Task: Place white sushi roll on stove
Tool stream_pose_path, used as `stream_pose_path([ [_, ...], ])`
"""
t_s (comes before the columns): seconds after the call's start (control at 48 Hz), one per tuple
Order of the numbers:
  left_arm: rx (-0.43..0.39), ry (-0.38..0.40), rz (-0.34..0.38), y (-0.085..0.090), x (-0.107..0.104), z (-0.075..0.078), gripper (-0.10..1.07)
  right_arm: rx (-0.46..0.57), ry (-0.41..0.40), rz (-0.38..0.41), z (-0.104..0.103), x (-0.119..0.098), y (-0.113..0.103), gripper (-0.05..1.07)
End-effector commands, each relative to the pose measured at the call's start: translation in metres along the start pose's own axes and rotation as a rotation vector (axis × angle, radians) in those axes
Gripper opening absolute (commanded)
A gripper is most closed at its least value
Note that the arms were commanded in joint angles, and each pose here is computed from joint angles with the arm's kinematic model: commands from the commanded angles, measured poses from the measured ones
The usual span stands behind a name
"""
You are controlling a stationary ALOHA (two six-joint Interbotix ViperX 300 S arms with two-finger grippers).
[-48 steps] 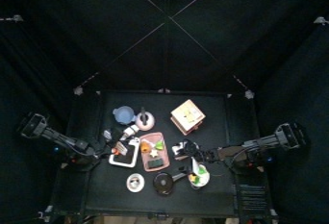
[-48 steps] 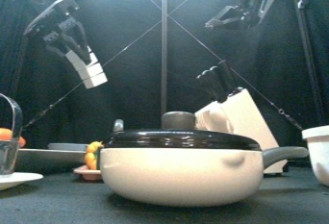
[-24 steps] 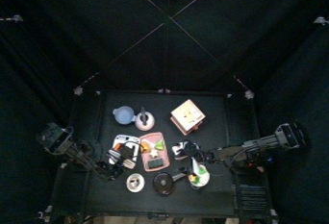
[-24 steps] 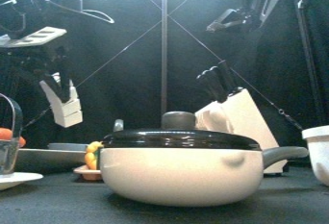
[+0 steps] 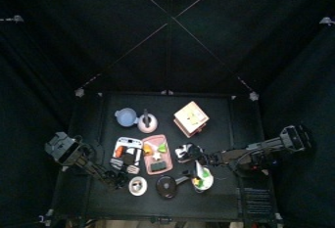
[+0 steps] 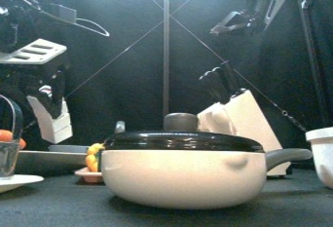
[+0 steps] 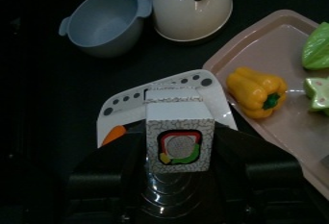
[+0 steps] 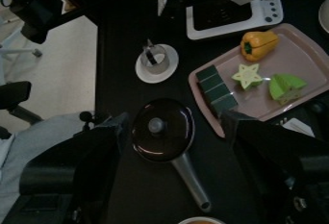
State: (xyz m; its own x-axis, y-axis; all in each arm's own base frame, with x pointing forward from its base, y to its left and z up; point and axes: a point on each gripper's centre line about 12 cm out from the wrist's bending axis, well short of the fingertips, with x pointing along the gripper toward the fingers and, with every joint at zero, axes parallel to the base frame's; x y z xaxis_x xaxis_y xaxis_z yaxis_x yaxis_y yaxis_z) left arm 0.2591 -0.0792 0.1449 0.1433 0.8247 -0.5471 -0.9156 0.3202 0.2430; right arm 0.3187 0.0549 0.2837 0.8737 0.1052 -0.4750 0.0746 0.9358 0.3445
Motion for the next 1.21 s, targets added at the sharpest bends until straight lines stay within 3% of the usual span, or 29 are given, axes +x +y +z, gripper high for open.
stream_pose_path([
  [0.0,-0.023,0.004,-0.026,0.001,-0.003,0.005,0.63,0.003,-0.029,0.017,0.008,-0.004,0.004,1.04],
  [0.354,-0.063,0.006,-0.019,0.004,0.003,-0.002,0.87,0.003,-0.029,0.017,0.008,-0.004,0.004,1.04],
  [0.542,-0.067,0.039,-0.068,0.0,0.004,-0.007,0.95,0.004,-0.029,0.016,0.008,-0.004,0.003,1.04],
  [0.917,-0.097,0.04,-0.057,0.004,0.008,-0.008,0.96,0.003,-0.027,0.016,0.007,-0.004,0.003,1.04],
  [1.188,-0.106,0.021,-0.088,0.004,0.005,-0.001,0.96,0.003,-0.027,0.016,0.007,-0.004,0.003,1.04],
])
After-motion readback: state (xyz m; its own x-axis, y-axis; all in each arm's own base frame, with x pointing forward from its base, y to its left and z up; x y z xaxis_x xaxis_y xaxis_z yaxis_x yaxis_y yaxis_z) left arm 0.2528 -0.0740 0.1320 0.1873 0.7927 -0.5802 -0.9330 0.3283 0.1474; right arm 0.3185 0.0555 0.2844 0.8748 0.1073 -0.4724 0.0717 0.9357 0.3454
